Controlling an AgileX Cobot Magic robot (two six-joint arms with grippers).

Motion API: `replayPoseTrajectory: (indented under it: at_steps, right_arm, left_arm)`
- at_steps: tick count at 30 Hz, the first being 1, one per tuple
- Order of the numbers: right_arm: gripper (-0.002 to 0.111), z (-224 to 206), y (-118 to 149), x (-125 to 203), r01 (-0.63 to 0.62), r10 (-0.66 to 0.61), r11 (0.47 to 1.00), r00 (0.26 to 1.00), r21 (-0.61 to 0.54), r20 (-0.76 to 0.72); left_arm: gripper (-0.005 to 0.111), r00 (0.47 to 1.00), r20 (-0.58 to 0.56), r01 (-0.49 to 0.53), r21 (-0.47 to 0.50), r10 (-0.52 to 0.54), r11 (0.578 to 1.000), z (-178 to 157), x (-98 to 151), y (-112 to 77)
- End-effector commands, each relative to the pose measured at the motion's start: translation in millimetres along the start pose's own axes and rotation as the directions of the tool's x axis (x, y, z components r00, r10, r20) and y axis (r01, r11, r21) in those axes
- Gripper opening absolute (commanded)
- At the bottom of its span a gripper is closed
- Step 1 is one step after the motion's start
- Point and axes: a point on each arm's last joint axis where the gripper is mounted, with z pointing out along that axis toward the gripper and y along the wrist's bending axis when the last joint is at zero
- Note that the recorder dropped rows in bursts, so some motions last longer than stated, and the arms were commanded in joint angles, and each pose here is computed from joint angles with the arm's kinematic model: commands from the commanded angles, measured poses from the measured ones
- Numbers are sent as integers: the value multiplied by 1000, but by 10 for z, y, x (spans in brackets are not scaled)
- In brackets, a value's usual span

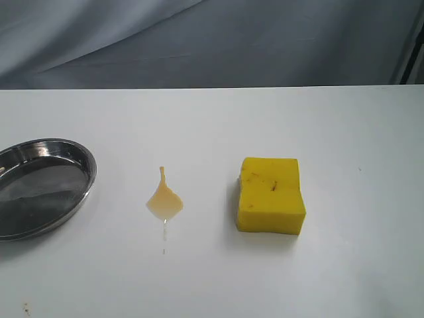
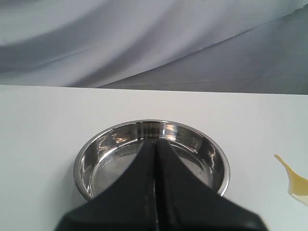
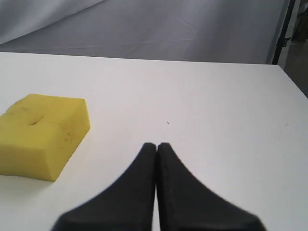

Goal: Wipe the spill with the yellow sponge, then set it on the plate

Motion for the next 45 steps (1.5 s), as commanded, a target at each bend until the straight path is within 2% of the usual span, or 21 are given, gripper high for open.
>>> replayPoseTrajectory:
  at_steps: [1, 19, 22, 24, 27, 30, 33, 35, 37, 40, 43, 45]
  right_arm:
    - [0, 0, 1, 7, -11, 11, 1000, 1000, -1, 4]
    - [0, 0, 1, 7, -8, 8, 1000, 1000, -1, 4]
    - [0, 0, 1, 7, -11, 11, 1000, 1000, -1, 4]
    - [0, 0, 1, 7, -11, 11, 1000, 1000, -1, 4]
    - [0, 0, 1, 7, -11, 11, 1000, 1000, -1, 4]
    - [0, 0, 1, 7, -11, 11, 1000, 1000, -1, 4]
    - [0, 0, 1, 7, -11, 11, 1000, 1000, -1, 4]
    - [0, 0, 1, 7, -11, 11, 1000, 1000, -1, 4]
    - [0, 0, 1, 7, -8, 8, 1000, 1000, -1, 4]
    - [0, 0, 1, 7, -8, 8, 1000, 1000, -1, 4]
    - [0, 0, 1, 7, -8, 8, 1000, 1000, -1, 4]
    - [0, 0, 1, 7, -8, 8, 1000, 1000, -1, 4]
  left_arm:
    - [0, 1000, 11, 0, 0, 0, 1000, 0, 1, 0]
    - [0, 1000, 18, -1, 1, 1, 1000, 0, -5, 0]
    - [0, 999, 53, 2, 5, -2, 1000, -1, -38, -4]
    - [0, 991, 124, 49, 22, -51, 999, -7, -103, -15]
    - [0, 938, 287, 182, 76, -196, 980, -40, -259, -17]
    - [0, 861, 431, 243, 114, -269, 963, -95, -395, 7]
    - [0, 757, 511, 358, 197, -407, 913, -148, -487, 30]
    - [0, 731, 503, 401, 231, -462, 886, -160, -517, 29]
    - [0, 759, 512, 339, 217, -402, 916, -212, -650, 5]
    - [0, 861, 452, 193, 133, -233, 972, -325, -890, -35]
    - [0, 931, 294, 201, 85, -218, 976, -393, -1109, -36]
    - [0, 959, 227, 163, 51, -171, 985, -423, -1287, -35]
